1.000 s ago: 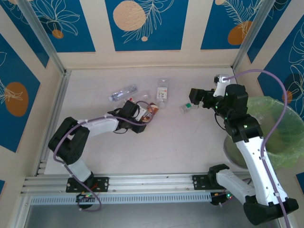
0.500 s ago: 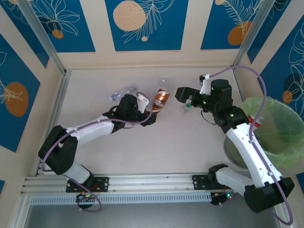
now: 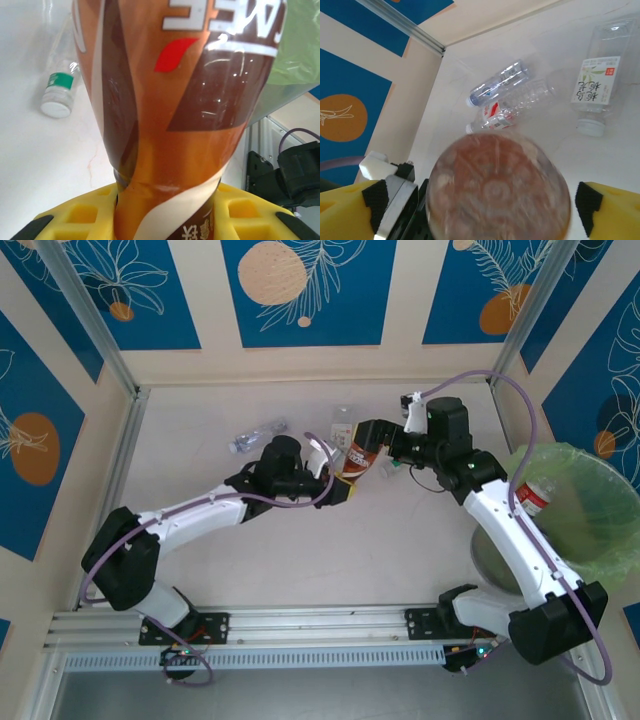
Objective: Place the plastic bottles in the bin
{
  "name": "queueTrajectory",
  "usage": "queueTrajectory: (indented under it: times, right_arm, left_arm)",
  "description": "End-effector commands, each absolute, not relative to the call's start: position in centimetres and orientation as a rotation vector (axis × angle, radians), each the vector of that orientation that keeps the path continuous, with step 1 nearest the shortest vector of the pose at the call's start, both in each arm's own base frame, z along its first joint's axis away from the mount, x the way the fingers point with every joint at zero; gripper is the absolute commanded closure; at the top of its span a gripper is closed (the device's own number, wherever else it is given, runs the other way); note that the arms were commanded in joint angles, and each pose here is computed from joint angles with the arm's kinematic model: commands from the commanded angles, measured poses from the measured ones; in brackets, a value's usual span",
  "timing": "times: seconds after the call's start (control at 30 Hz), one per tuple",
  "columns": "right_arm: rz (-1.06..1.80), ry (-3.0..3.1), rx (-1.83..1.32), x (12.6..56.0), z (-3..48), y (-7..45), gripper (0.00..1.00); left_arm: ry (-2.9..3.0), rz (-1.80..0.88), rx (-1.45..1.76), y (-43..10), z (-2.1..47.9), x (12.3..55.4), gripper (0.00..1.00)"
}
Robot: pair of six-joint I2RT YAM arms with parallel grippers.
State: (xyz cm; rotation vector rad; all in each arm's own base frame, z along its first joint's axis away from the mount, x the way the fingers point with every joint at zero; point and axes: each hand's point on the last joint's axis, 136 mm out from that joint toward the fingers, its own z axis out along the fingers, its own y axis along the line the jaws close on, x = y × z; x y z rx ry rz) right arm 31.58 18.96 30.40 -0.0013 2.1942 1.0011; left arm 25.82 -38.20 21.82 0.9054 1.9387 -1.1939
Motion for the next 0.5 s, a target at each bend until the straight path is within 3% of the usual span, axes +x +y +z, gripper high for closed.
queueTrajectory:
  times: [0.0,0.27,0.47]
  right_arm:
    - [1.046,2.189,-0.041,31.22,31.75,19.75,0.07]
    - [1.027,2.214,-0.057,30.88,31.1,19.67,0.25]
    - [1.01,2.211,-0.089,30.71,30.95,19.74,0.3]
  left_arm:
    - [1.821,-1.253,0.929,-39.06,25.52,25.2,1.0]
    - [1.816,-1.238,0.926,-39.16,25.9,25.22,1.0]
    - [1.816,-1.226,0.929,-39.29,26.12,25.2,1.0]
